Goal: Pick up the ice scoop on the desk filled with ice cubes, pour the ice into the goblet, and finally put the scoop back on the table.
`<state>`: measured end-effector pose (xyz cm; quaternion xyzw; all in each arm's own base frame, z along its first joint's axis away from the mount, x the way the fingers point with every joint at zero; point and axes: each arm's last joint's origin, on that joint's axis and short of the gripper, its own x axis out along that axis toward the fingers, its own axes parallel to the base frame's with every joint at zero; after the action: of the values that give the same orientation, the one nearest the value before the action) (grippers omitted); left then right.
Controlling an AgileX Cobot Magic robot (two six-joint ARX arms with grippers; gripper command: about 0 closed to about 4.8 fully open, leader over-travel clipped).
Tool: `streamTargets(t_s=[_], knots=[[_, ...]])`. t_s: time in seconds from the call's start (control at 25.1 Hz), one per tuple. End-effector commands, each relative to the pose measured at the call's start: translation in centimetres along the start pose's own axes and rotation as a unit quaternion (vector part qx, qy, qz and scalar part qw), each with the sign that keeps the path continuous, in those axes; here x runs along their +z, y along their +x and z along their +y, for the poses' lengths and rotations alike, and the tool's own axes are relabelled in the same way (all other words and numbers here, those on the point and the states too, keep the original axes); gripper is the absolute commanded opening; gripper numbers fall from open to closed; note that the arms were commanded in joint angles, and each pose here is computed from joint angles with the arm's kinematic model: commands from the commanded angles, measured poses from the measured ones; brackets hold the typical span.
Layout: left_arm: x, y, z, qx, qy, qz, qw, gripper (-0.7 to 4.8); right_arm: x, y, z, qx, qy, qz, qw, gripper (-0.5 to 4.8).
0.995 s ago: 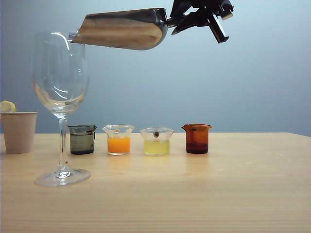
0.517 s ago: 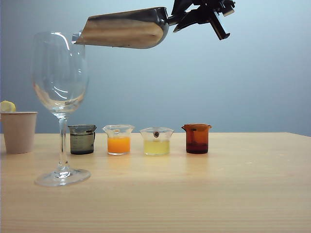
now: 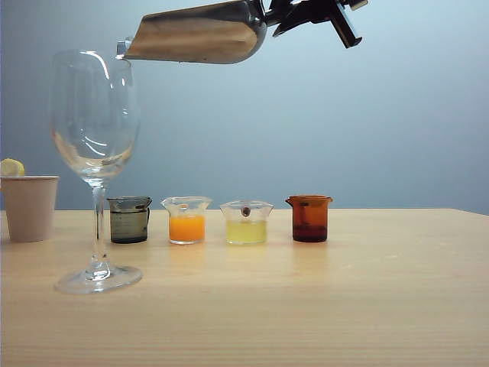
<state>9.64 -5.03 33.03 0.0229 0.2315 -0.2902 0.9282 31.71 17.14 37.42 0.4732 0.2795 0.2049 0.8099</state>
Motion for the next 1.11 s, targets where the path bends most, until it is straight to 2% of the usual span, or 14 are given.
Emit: streamTargets(t_s=[0.04,1.11], knots=[[0.19,-0.14,-0.05,-0.003,0.005,-0.006,1.0,-0.05,0.13,-0.32,0.51,0.014,-0.001,-0.004,1.0,-0.09],[-0.04,-0.14,-0.07,-0.006,0.003,0.006,1.0,-0.05,-0.68,-0.19,0.91,0.017,-0.02,0.005,1.0,-0.09]])
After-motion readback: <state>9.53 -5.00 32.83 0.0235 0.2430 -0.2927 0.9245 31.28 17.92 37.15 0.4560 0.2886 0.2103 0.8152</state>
